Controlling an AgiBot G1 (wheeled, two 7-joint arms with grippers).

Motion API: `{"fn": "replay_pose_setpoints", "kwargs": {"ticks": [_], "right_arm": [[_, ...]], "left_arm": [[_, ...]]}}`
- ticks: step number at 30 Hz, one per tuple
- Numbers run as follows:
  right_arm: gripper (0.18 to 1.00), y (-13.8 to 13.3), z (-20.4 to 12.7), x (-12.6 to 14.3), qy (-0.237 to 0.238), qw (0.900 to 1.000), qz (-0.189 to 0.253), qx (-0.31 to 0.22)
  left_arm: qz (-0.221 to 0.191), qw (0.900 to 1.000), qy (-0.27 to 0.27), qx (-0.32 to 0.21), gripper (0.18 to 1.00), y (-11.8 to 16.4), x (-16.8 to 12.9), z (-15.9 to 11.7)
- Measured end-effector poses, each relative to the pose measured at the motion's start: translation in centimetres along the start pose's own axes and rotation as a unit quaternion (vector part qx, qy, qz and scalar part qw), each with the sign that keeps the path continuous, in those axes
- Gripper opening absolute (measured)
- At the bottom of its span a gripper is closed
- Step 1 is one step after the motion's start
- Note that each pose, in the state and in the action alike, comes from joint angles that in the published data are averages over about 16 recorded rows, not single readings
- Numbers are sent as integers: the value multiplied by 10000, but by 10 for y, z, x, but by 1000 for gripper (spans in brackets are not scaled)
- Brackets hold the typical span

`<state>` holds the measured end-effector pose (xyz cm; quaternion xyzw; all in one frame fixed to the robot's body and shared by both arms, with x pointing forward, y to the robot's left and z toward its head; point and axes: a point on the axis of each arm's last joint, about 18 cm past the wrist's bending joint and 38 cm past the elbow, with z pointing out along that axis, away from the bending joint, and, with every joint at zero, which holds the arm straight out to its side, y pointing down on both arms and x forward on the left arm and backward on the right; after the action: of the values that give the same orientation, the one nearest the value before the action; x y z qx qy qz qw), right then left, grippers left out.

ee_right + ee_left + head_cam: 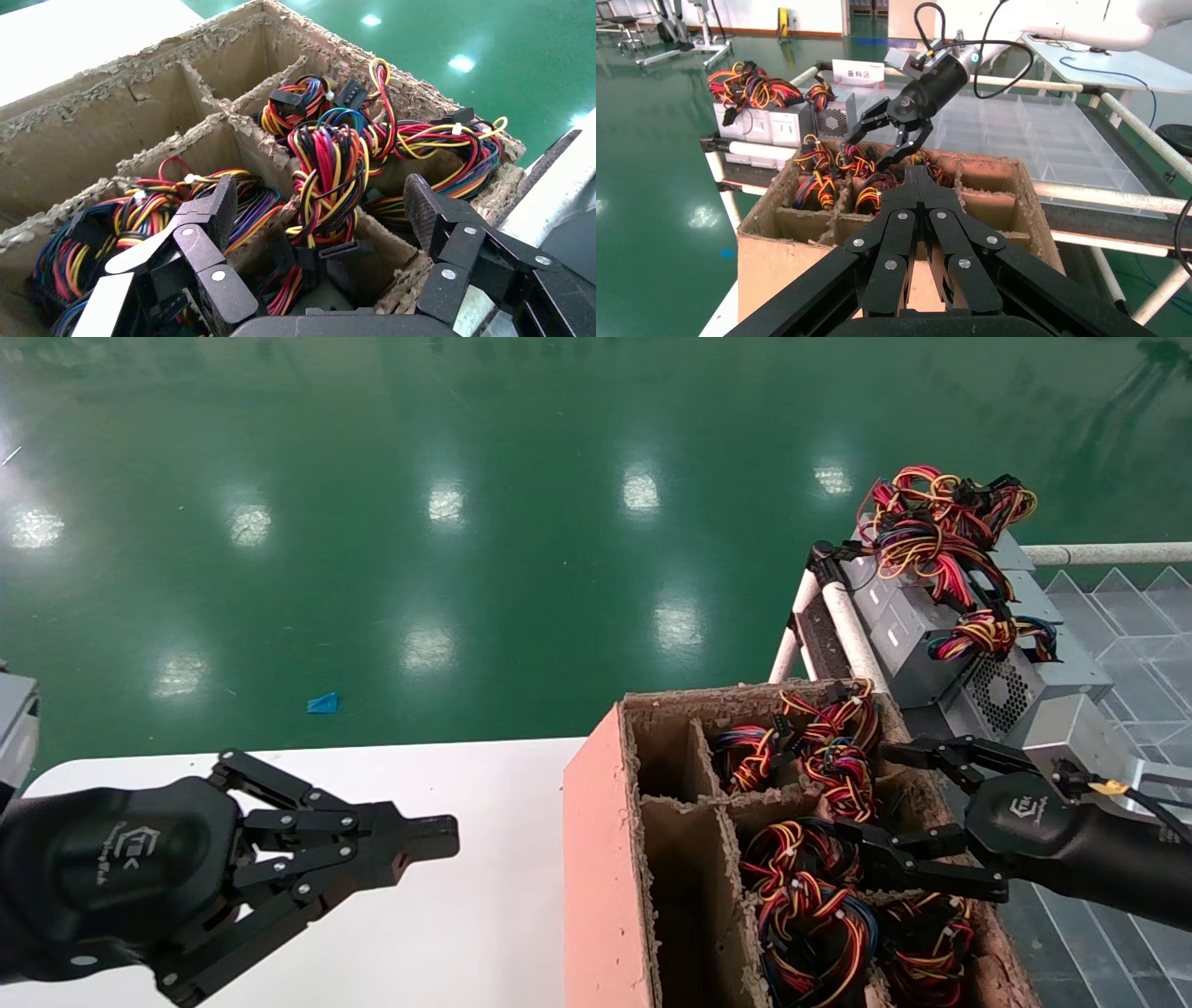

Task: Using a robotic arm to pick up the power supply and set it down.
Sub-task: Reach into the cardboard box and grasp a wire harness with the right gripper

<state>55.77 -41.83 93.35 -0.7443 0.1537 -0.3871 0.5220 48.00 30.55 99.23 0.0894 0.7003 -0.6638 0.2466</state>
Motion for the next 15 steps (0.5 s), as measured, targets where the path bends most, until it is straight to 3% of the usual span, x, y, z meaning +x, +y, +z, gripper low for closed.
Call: {"fn": "replay_pose_setpoints", "kwargs": {"ticks": [5,15], "right_arm": [[840,6,4,2,-67,10000,54,10],[735,10,6,5,-147,9999,67,42]], "left_arm": [[0,10000,0,0,191,0,0,0],[0,10000,0,0,191,0,0,0]]}}
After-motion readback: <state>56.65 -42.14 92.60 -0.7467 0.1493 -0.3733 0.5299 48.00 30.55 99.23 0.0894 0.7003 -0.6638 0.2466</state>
